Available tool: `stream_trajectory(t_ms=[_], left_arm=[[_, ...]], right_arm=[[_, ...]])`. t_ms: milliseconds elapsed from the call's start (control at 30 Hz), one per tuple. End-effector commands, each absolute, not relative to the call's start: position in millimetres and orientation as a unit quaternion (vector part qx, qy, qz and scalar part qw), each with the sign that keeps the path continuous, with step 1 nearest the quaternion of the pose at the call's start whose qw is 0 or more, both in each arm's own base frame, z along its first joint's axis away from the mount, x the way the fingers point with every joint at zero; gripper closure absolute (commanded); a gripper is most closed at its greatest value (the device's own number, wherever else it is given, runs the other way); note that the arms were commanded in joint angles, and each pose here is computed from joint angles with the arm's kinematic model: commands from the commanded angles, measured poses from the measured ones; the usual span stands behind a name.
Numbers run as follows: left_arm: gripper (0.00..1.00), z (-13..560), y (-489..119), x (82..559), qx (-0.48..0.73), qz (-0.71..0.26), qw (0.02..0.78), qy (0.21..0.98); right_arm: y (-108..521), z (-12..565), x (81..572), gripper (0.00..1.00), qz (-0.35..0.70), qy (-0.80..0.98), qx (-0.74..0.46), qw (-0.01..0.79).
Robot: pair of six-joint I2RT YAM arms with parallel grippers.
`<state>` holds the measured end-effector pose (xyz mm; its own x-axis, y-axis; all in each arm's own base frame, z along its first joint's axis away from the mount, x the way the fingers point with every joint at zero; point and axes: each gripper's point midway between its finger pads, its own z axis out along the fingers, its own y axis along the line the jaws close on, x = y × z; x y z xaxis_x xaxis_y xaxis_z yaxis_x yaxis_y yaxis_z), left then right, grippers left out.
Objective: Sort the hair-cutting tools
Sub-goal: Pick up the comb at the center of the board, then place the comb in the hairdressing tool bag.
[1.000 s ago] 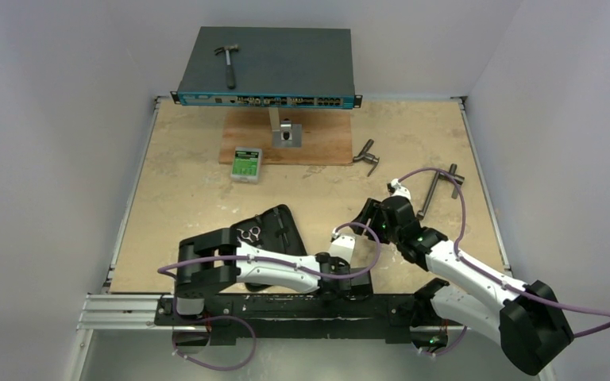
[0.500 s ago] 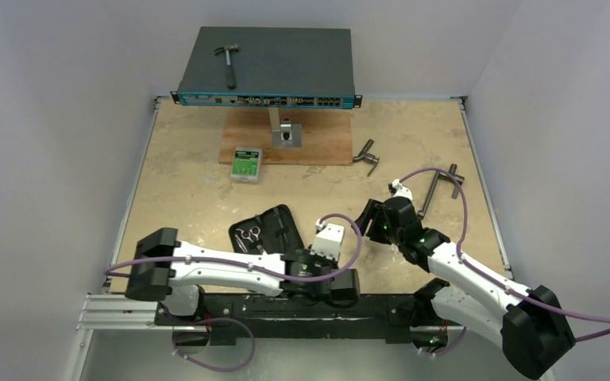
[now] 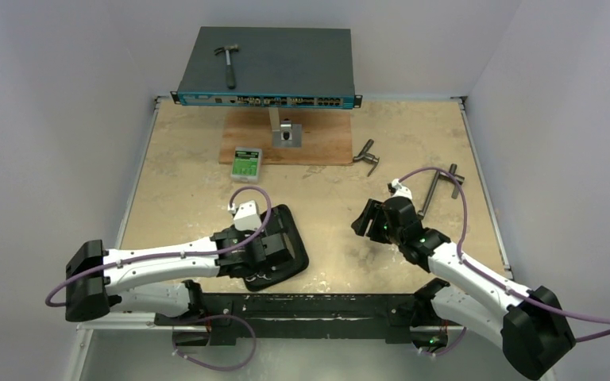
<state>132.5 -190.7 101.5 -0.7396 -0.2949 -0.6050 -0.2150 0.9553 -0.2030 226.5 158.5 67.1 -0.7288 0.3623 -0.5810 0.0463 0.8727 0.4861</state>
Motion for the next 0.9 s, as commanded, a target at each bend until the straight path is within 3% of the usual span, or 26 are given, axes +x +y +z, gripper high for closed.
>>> stream_trajectory(t_ms=[0,567,867], left_arm=[[1.00,100.9,-211.1,153.0,-0.164,-0.099,0.323,0.927],[1.00,52.2,-232.9,170.0,-0.099,-0.053,0.245,0.963],[1.00,36.8,-215.9,163.0,-0.103,-0.027,0.235,0.966]], right_arm=[[162.0,89.6,237.8,0.41,0.241,0.886,0.103,0.383],[169.4,90.0,229.8,0.40,0.270,0.882,0.094,0.374],[168.6,87.9,228.5,0.40,0.270,0.883,0.093,0.374]])
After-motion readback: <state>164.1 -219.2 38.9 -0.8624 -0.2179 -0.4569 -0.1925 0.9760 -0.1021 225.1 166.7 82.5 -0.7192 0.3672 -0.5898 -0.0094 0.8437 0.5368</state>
